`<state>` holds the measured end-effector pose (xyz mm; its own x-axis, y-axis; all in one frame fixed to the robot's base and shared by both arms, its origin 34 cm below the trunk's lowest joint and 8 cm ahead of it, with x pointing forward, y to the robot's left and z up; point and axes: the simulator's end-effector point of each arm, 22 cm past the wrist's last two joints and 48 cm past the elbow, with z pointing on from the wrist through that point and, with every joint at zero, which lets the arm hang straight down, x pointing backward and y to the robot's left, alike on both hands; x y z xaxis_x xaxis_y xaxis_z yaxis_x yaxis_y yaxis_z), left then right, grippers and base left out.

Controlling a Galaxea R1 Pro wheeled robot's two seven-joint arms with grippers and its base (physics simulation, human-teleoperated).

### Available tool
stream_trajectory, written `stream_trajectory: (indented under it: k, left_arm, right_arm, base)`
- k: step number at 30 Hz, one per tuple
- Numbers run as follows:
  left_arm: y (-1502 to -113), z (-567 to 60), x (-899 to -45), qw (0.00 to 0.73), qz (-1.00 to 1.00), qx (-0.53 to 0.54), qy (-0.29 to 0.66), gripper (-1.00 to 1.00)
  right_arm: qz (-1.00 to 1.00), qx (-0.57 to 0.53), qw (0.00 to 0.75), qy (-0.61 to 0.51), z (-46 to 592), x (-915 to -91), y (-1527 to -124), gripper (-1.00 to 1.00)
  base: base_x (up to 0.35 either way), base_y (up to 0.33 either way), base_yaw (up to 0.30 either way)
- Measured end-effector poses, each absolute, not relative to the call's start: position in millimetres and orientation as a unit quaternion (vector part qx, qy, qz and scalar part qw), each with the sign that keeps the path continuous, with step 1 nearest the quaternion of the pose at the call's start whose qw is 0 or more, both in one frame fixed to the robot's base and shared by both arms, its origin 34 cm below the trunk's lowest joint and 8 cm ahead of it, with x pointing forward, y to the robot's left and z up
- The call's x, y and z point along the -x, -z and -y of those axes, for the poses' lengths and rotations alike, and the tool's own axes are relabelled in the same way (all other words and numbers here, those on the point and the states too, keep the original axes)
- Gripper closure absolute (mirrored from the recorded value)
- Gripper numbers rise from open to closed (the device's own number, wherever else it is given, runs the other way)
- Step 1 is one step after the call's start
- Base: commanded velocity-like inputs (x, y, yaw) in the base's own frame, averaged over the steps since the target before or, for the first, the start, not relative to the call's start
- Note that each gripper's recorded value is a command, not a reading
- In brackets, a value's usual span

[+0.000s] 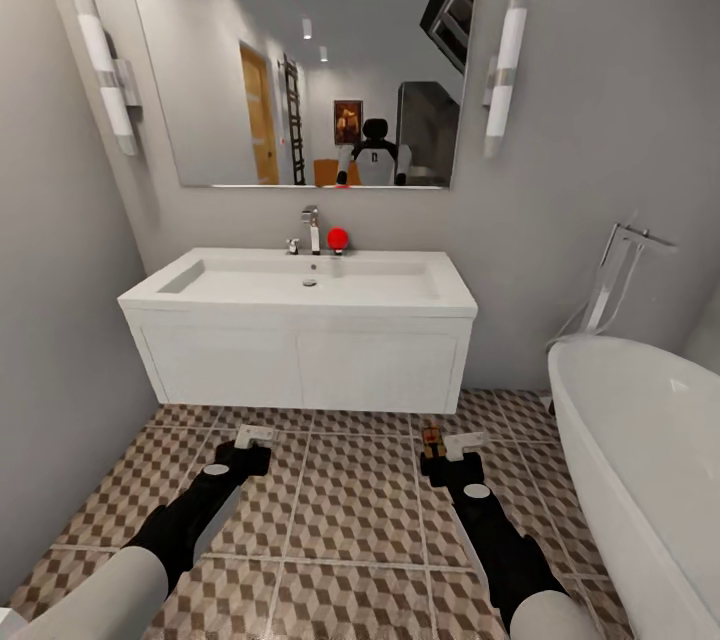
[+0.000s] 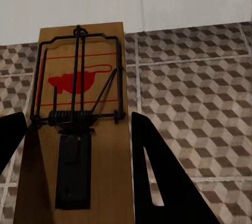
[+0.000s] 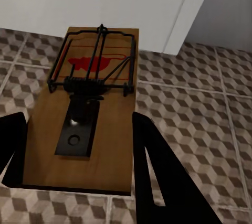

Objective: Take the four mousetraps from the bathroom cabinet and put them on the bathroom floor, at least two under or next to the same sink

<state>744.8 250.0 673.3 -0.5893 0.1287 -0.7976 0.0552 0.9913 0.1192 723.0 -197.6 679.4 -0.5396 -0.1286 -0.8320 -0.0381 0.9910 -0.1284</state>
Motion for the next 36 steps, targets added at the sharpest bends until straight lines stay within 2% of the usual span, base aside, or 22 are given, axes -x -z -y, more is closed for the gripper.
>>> stream_trajectory:
  k: [36]
  left_arm:
    - [-570.2,-248.7,-729.5,0.425,-0.903,-0.054,-0.039,1.00]
  right_arm:
    - [-0.888,0.048,0.454,0.047,198.1,-708.8,-578.5,1.00]
  base:
    - [0.000,0.000,0.000]
